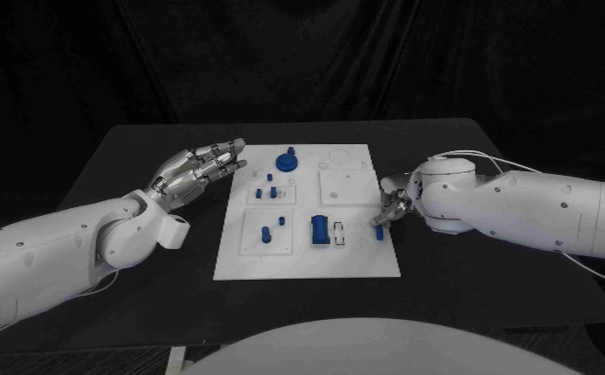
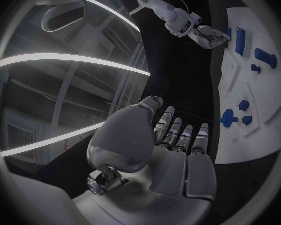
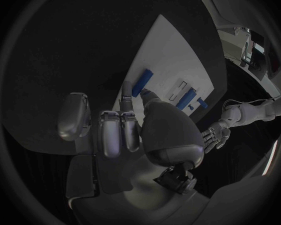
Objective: Assemble the parts on the task board
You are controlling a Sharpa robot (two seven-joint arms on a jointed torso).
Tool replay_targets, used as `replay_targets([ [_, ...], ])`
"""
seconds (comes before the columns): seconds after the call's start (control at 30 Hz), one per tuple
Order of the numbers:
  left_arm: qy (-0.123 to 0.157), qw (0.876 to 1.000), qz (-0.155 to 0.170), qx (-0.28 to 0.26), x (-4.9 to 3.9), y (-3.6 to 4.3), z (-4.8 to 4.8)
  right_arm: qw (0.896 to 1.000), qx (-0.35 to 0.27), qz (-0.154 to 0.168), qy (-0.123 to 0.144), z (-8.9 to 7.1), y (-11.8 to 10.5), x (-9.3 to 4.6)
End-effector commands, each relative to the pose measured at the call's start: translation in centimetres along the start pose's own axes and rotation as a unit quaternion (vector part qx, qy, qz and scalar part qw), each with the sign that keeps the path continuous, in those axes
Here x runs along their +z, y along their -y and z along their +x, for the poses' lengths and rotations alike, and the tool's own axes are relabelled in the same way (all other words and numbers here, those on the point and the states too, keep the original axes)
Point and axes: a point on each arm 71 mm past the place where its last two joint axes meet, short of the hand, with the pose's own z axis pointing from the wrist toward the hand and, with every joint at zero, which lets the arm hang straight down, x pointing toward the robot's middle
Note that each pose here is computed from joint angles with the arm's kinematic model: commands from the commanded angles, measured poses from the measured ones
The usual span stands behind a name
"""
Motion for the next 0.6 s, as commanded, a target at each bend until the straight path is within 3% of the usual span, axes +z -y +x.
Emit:
replay_targets([
  [0.03, -0.009, 0.999, 0.031, -0.007, 0.09, 0.44, 0.17, 1.000, 0.016, 0.008, -0.001, 0.30, 0.06, 0.23],
  [0.6, -0.012, 1.000, 0.022, -0.010, 0.11, 0.13, 0.17, 0.999, 0.047, 0.002, -0.019, 0.96, -0.20, 0.47],
])
